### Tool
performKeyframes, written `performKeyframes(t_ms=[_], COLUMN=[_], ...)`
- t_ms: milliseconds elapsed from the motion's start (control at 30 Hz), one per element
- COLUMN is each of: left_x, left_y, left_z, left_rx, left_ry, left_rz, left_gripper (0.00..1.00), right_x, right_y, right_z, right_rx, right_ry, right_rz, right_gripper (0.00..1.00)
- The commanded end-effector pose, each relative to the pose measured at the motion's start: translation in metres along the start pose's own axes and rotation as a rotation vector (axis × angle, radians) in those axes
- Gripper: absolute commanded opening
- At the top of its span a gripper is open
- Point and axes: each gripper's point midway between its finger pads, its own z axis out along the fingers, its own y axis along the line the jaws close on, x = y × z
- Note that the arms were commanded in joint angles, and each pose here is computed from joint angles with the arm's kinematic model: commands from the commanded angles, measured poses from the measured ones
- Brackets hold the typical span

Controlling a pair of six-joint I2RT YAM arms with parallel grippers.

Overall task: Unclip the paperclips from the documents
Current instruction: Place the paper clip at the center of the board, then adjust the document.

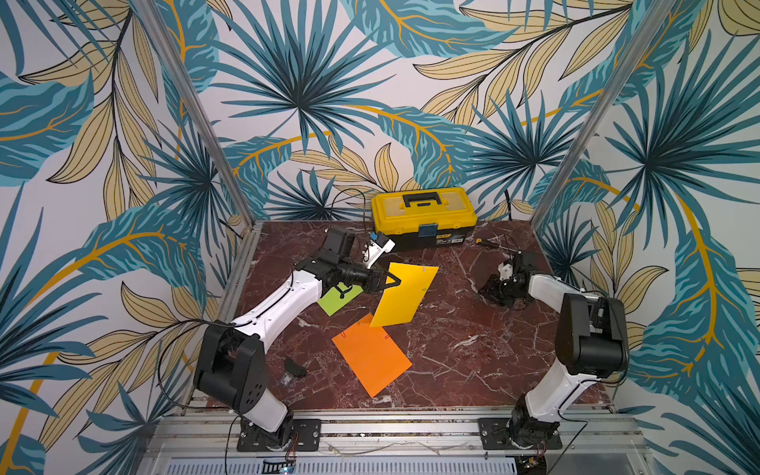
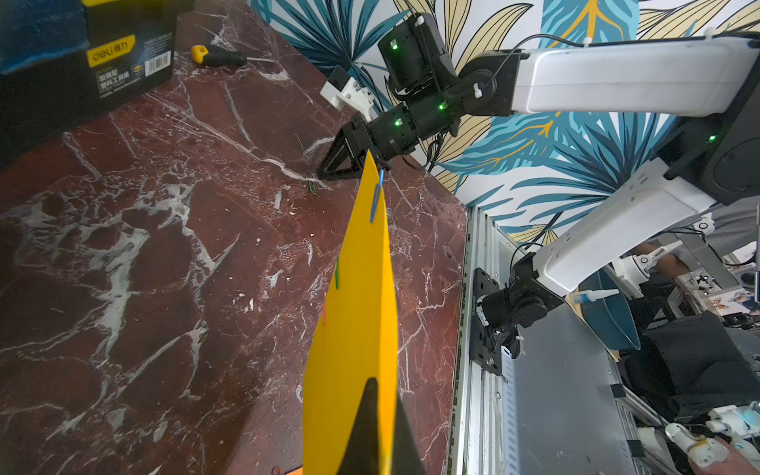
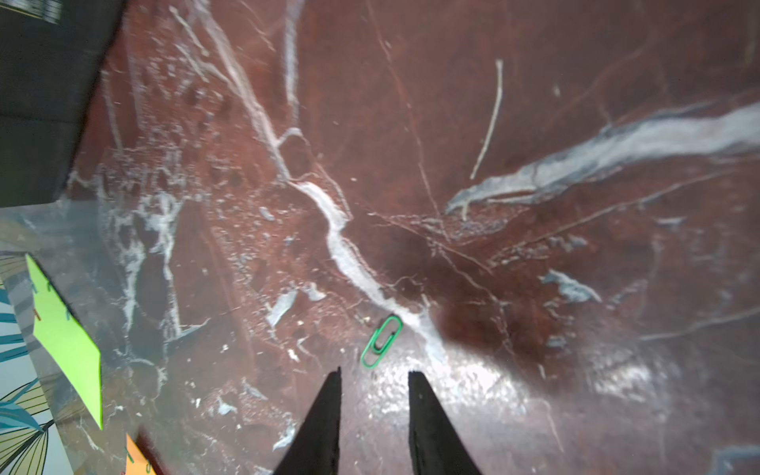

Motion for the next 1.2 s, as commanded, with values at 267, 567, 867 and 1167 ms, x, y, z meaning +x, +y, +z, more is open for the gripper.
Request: performKeyframes(t_ms=[267,567,867,1167], left_x=[-0.012,-0.027,-0.032,-0.035], left_y=[-0.011,-0.029,-0.043,-0.052], left_z=[-0.013,-0.031,-0.039,-0.042], left_rx=[0.041,0.077,0.116,0.154], left_ry=[-0.048,-0.094,-0.107,-0.109], left_rz=[0.041,0.088,0.102,0.11], left_gripper=[0.0,0.0,0.0,0.0], right_x=[0.013,0.059,0.086,0.097], right_y=[0.095,0.2,0.243,0.269], right_z=[-0.051,-0.117,-0.148,-0.155], right_rx=[-0.332,-0.798,-1.006,-1.123], right_ry=[-0.133,-0.275,-0.226,-0.172], right_rz=[-0.346,-0.708,-0.859,-0.9], right_gripper=[0.52,0.74,0.76,0.76])
